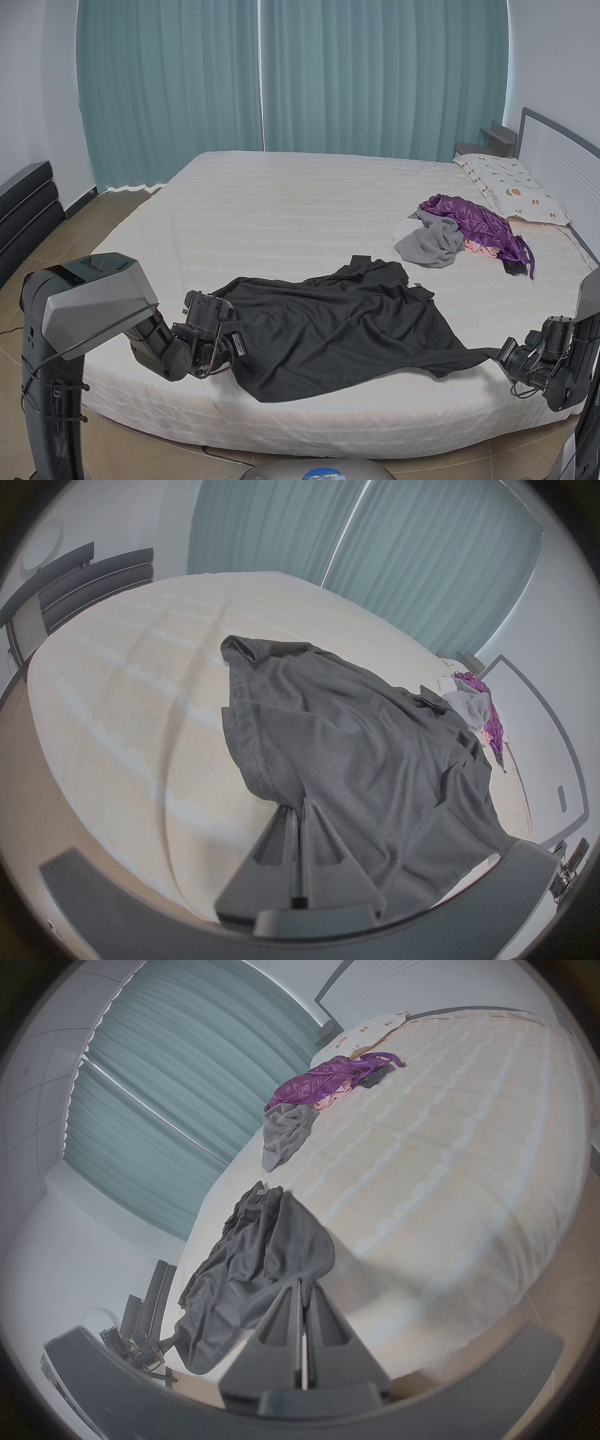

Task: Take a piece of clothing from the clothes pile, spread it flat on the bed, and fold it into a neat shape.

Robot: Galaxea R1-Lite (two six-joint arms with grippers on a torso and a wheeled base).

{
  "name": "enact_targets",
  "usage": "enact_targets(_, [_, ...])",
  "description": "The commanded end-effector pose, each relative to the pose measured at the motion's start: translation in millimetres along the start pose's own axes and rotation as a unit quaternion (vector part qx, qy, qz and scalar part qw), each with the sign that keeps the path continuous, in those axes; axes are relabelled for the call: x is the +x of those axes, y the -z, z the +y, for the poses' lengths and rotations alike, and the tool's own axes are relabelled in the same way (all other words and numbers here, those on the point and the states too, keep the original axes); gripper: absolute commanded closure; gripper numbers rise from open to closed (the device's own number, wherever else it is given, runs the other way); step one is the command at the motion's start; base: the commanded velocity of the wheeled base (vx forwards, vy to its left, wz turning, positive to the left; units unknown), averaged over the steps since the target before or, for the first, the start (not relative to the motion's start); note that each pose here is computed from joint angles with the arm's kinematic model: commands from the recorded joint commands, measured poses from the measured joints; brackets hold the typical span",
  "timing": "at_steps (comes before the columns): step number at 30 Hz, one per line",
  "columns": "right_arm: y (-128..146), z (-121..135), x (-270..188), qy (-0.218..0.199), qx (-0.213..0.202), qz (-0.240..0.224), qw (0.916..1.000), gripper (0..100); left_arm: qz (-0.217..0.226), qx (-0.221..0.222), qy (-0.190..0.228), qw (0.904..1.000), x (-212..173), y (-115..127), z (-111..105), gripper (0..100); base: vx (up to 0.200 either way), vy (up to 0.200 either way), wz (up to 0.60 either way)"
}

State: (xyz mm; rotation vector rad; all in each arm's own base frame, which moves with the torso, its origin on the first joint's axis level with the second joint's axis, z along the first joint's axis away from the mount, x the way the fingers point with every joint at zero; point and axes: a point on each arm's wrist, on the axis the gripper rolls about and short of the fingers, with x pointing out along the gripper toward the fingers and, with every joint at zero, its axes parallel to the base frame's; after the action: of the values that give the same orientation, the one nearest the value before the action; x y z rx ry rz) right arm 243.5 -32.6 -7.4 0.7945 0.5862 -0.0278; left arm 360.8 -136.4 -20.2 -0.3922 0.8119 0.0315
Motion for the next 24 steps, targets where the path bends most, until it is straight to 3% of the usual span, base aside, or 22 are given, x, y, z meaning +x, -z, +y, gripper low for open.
enact_targets(1, [-7.5, 1.9, 10.5, -0.013, 0.002, -0.019, 0.9997, 100, -0.016, -0.004, 0.009, 0.9998, -0.4, -16.5, -11.2, 100, 0.000, 0.000, 0.00])
enact_targets(11, [-32.8, 4.3, 32.9, -0.039, -0.011, -0.069, 0.9968, 100, -0.044, -0.060, 0.034, 0.9966, 3.1, -60.0, -45.0, 100, 0.000, 0.000, 0.00])
enact_targets(24, [-28.6, -8.1, 51.3, -0.029, 0.001, -0.059, 0.9978, 100, -0.038, -0.131, 0.040, 0.9899, 51.5, -61.7, -61.1, 100, 0.000, 0.000, 0.00])
